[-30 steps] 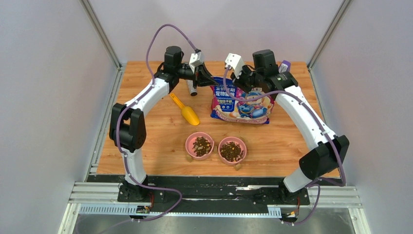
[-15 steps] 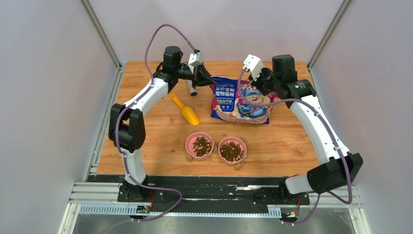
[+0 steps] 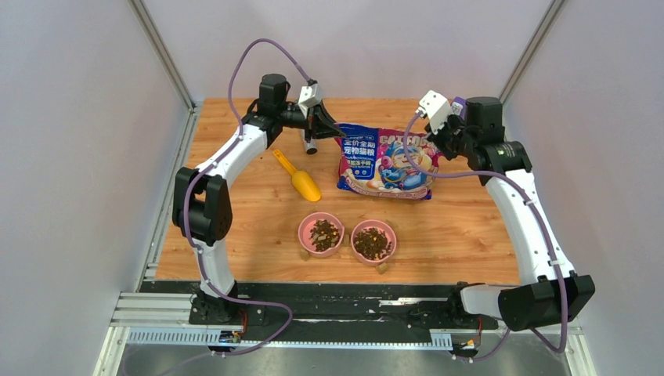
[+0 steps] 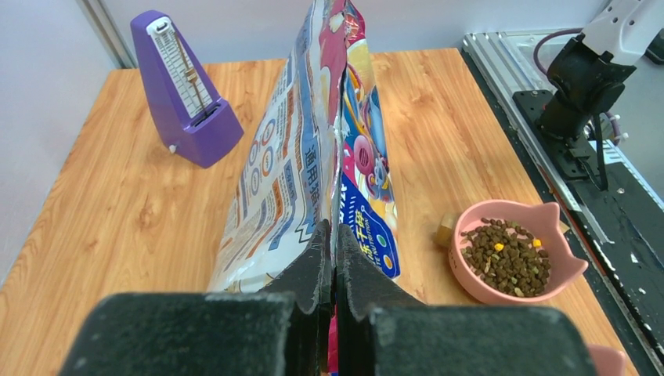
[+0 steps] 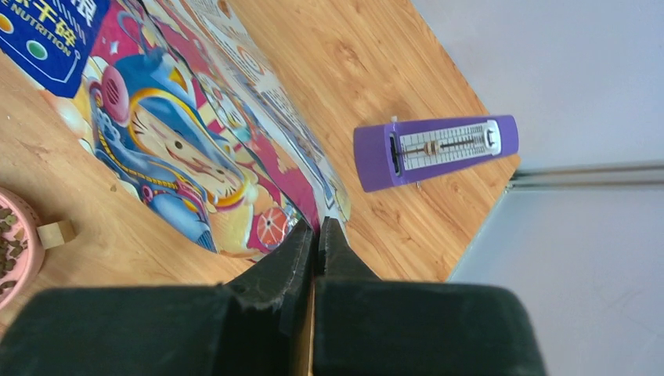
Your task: Serve the pet food
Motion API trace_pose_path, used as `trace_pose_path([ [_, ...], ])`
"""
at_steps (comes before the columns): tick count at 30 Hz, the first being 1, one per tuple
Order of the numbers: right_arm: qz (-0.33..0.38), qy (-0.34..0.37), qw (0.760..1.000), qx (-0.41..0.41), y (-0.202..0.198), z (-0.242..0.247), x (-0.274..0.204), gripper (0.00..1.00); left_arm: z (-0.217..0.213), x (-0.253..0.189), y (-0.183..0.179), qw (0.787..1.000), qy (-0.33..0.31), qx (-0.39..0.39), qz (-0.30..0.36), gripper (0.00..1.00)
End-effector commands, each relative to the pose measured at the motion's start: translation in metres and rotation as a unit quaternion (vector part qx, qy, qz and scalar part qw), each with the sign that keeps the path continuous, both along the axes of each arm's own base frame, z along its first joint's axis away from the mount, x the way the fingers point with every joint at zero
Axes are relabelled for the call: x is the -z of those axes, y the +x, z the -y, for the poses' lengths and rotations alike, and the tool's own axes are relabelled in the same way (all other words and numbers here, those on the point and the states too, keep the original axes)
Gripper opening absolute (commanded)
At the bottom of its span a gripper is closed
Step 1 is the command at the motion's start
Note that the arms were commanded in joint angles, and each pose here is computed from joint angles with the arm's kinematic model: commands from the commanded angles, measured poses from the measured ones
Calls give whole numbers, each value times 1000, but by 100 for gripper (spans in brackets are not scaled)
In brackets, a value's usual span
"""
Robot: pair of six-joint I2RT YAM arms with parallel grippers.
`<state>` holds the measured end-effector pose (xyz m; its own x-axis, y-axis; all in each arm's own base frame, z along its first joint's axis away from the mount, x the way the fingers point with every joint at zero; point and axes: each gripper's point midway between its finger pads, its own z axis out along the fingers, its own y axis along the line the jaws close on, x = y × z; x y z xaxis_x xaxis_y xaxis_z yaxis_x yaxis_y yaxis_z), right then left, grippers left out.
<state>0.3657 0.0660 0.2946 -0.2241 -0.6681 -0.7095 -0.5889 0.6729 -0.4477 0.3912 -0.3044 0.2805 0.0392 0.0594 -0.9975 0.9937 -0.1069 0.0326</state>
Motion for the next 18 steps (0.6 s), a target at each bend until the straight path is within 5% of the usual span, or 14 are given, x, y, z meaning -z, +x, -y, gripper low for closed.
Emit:
trace_pose_path([
  [1, -8, -101, 978, 181, -21, 104, -1, 0, -62, -29, 24, 997, -5, -68, 24, 0],
  [14, 25, -112, 967, 227, -38, 146, -16, 0, -62, -29, 24, 997, -3, -70, 26, 0],
  [18, 38, -61, 973, 218, -32, 131, -26, 0, -58, -32, 23, 998, -10, -64, 26, 2],
])
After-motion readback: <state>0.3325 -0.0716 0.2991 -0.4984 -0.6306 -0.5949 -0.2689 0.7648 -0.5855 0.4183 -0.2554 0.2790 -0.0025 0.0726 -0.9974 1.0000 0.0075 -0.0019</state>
